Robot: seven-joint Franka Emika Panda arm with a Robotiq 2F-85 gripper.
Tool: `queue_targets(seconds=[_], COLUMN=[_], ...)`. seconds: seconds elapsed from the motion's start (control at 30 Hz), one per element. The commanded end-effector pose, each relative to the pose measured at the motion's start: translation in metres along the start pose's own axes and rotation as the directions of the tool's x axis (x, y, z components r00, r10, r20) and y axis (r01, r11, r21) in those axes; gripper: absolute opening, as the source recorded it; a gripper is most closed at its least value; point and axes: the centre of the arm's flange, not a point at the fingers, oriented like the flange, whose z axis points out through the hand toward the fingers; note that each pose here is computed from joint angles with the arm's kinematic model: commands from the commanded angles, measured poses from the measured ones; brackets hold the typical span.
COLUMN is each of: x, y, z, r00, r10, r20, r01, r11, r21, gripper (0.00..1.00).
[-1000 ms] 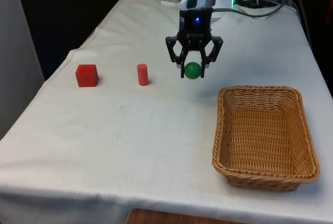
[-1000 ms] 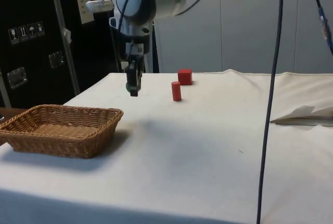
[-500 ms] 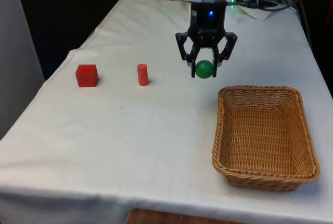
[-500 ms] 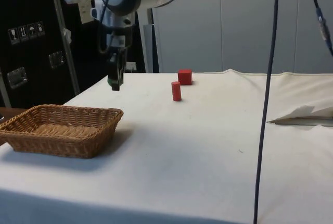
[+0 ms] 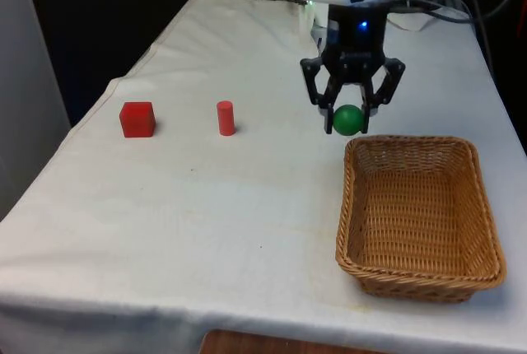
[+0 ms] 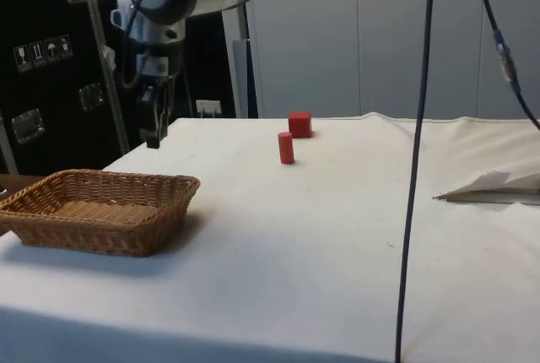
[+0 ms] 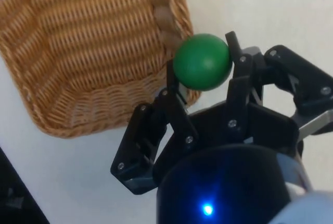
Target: Pick up the object to the left of the cylinder and place it into the basket.
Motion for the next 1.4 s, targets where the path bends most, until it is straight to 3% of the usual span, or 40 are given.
queue_targets(seconds=[0.0,0.13,0.17,0.47,0.63,0.7,0.73,0.77,1.03,1.37], x=[0.005,0.020,0.015,0.045,0.054,0.054,0.054,0.054,0.053,0.054], y=[-0.003,-0.014,-0.009,-0.034,-0.048,-0.051,-0.047,-0.053,-0.066,-0.079], z=[0.001,0.004,0.002,0.017,0.037,0.043,0.036,0.047,0.071,0.083], r00=[1.0000,1.0000,1.0000,0.9998,0.9998,0.9998,0.9998,0.9998,0.9998,0.9996], r10=[0.000,-0.005,-0.004,-0.013,-0.015,-0.014,-0.016,-0.015,-0.013,-0.019], r20=[0.007,0.002,-0.004,-0.017,-0.012,-0.011,-0.012,-0.010,-0.016,-0.023], r01=[0.000,0.005,0.004,0.013,0.014,0.013,0.016,0.015,0.013,0.018], r11=[1.0000,0.9999,1.0000,0.9997,0.9995,0.9996,0.9994,0.9996,0.9997,0.9995], r21=[-0.005,-0.010,-0.006,-0.021,-0.027,-0.026,-0.031,-0.026,-0.022,-0.025], gripper=[0.00,0.00,0.00,0.00,0.00,0.00,0.00,0.00,0.00,0.00])
